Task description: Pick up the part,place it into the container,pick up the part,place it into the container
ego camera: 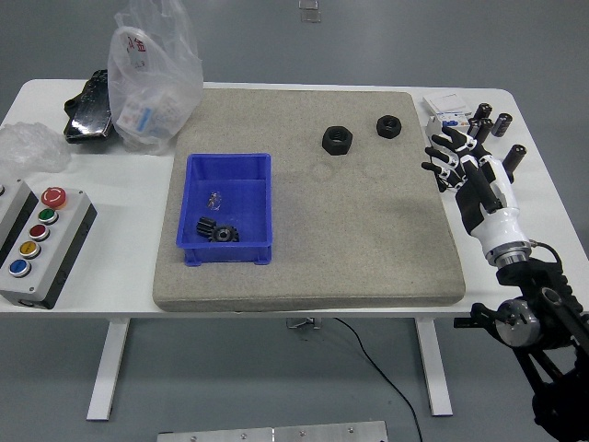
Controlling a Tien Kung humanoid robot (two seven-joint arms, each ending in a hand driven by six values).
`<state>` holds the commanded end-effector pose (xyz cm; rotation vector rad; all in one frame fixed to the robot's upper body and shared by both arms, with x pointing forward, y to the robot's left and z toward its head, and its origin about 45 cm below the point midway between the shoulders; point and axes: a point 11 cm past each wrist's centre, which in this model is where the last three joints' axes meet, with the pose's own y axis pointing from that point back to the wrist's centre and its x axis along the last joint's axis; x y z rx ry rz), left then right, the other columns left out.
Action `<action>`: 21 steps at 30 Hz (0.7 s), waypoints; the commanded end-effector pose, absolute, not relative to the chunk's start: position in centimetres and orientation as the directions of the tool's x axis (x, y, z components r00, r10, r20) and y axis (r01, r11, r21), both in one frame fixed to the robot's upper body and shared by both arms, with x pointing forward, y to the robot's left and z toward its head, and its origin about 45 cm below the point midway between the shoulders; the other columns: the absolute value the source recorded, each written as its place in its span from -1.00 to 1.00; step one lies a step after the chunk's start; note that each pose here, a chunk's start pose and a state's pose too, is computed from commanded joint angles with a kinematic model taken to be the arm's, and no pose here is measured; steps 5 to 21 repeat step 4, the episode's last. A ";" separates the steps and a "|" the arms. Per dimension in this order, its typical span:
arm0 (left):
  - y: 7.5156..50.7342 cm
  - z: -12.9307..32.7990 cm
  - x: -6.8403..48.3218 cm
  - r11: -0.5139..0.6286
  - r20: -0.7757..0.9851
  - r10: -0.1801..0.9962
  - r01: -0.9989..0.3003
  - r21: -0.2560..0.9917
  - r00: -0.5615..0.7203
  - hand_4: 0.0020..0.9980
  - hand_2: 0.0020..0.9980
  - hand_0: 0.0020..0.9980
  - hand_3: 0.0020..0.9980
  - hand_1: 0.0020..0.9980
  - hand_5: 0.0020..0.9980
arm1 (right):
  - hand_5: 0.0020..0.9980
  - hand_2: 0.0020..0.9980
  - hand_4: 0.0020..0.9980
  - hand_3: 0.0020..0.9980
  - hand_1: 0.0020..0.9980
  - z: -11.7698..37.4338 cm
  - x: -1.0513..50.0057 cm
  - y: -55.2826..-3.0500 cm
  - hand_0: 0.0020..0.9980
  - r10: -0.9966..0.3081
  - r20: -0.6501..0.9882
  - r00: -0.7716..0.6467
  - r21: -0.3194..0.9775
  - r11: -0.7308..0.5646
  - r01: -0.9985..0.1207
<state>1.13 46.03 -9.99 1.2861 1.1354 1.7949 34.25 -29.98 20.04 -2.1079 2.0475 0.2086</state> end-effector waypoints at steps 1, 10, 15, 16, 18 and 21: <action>46.0 -10.0 1.1 -0.417 0.391 0.866 -0.018 0.909 -0.310 0.61 0.33 0.35 0.41 0.30 -0.23 | -0.03 0.39 0.47 0.36 0.33 20.0 34.3 -30.0 0.23 -0.971 -0.235 0.033 -0.042 -0.024 -0.999; 46.1 -10.0 1.0 -0.417 0.392 0.866 -0.015 0.909 -0.310 0.61 0.33 0.35 0.41 0.30 -0.23 | -0.03 0.39 0.47 0.36 0.33 20.0 34.2 -30.0 0.23 -0.972 -0.235 0.032 -0.040 -0.023 -0.999; 46.1 -10.0 1.0 -0.417 0.392 0.866 -0.015 0.909 -0.310 0.61 0.33 0.35 0.41 0.30 -0.23 | -0.03 0.39 0.47 0.36 0.33 20.0 34.2 -30.0 0.23 -0.972 -0.235 0.032 -0.040 -0.023 -0.999; 46.1 -10.0 1.0 -0.417 0.392 0.866 -0.015 0.909 -0.310 0.61 0.33 0.35 0.41 0.30 -0.23 | -0.03 0.39 0.47 0.36 0.33 20.0 34.2 -30.0 0.23 -0.972 -0.235 0.032 -0.040 -0.023 -0.999; 46.1 -10.0 1.0 -0.417 0.392 0.866 -0.015 0.909 -0.310 0.61 0.33 0.35 0.41 0.30 -0.23 | -0.03 0.39 0.47 0.36 0.33 20.0 34.2 -30.0 0.23 -0.972 -0.235 0.032 -0.040 -0.023 -0.999; 46.1 -10.0 1.0 -0.417 0.392 0.866 -0.015 0.909 -0.310 0.61 0.33 0.35 0.41 0.30 -0.23 | -0.03 0.39 0.47 0.36 0.33 20.0 34.2 -30.0 0.23 -0.972 -0.235 0.032 -0.040 -0.023 -0.999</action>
